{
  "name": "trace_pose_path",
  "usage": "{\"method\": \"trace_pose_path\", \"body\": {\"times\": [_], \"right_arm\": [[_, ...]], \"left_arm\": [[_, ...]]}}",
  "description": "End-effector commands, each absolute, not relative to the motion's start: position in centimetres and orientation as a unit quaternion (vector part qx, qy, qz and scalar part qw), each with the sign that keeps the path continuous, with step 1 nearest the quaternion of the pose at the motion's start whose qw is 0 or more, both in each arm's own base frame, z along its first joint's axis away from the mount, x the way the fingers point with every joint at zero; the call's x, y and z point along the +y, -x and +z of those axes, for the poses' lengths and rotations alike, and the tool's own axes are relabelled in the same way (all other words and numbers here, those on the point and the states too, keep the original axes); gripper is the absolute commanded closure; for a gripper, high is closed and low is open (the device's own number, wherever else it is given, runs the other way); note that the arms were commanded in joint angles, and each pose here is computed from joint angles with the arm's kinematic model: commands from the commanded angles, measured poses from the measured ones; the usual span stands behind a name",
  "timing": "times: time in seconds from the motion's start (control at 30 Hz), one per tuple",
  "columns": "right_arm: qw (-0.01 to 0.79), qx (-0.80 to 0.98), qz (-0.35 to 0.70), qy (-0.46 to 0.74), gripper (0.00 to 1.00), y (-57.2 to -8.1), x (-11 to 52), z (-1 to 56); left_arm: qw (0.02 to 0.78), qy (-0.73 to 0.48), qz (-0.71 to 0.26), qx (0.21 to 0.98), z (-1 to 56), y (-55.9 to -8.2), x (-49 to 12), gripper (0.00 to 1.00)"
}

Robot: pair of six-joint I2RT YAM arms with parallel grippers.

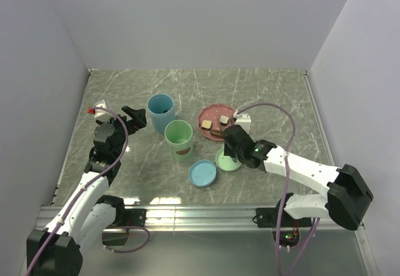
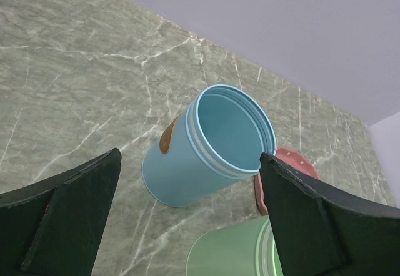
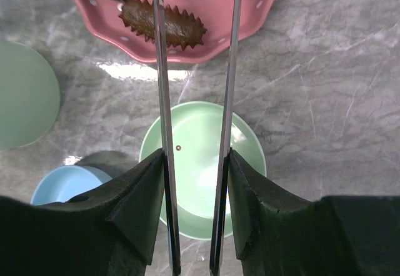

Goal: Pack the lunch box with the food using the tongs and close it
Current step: Pick up the food using the clamp

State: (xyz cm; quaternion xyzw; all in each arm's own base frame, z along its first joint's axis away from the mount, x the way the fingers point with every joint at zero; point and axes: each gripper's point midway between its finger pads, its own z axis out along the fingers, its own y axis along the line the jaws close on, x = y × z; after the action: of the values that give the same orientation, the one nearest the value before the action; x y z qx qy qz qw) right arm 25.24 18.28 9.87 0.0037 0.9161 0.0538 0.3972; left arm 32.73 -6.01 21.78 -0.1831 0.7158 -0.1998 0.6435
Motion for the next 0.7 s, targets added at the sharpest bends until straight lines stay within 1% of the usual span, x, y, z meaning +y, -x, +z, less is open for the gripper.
{"method": "trace_pose_path", "body": {"times": [0.0, 0.3, 0.4, 0.5, 0.53, 0.6, 0.67], "right_arm": [[0.409, 0.911, 0.057, -0.018, 0.51, -26.1, 18.6, 10.4], [0.406, 0.912, 0.060, -0.010, 0.51, -26.6, 19.4, 10.1], [0.402, 0.914, 0.053, -0.007, 0.53, -26.9, 19.6, 9.8], [0.398, 0.916, 0.050, -0.009, 0.67, -26.9, 19.6, 9.7], [0.399, 0.916, 0.048, -0.008, 0.74, -26.9, 19.5, 9.6], [0.402, 0.915, 0.042, -0.011, 0.81, -27.1, 19.3, 10.0], [0.405, 0.914, 0.034, -0.009, 0.83, -27.2, 19.1, 10.5]], "left_arm": [[0.660, 0.178, -0.214, 0.697, 23.2, -32.7, -6.2, 0.01], [0.659, 0.179, -0.213, 0.698, 23.1, -32.7, -6.2, 0.00], [0.660, 0.181, -0.211, 0.698, 23.1, -32.7, -6.1, 0.01], [0.663, 0.181, -0.210, 0.696, 23.3, -32.6, -6.0, 0.01], [0.662, 0.181, -0.210, 0.696, 23.2, -32.6, -6.0, 0.01], [0.662, 0.181, -0.211, 0.696, 23.3, -32.6, -6.0, 0.00], [0.662, 0.180, -0.212, 0.695, 23.3, -32.6, -6.1, 0.00]]}}
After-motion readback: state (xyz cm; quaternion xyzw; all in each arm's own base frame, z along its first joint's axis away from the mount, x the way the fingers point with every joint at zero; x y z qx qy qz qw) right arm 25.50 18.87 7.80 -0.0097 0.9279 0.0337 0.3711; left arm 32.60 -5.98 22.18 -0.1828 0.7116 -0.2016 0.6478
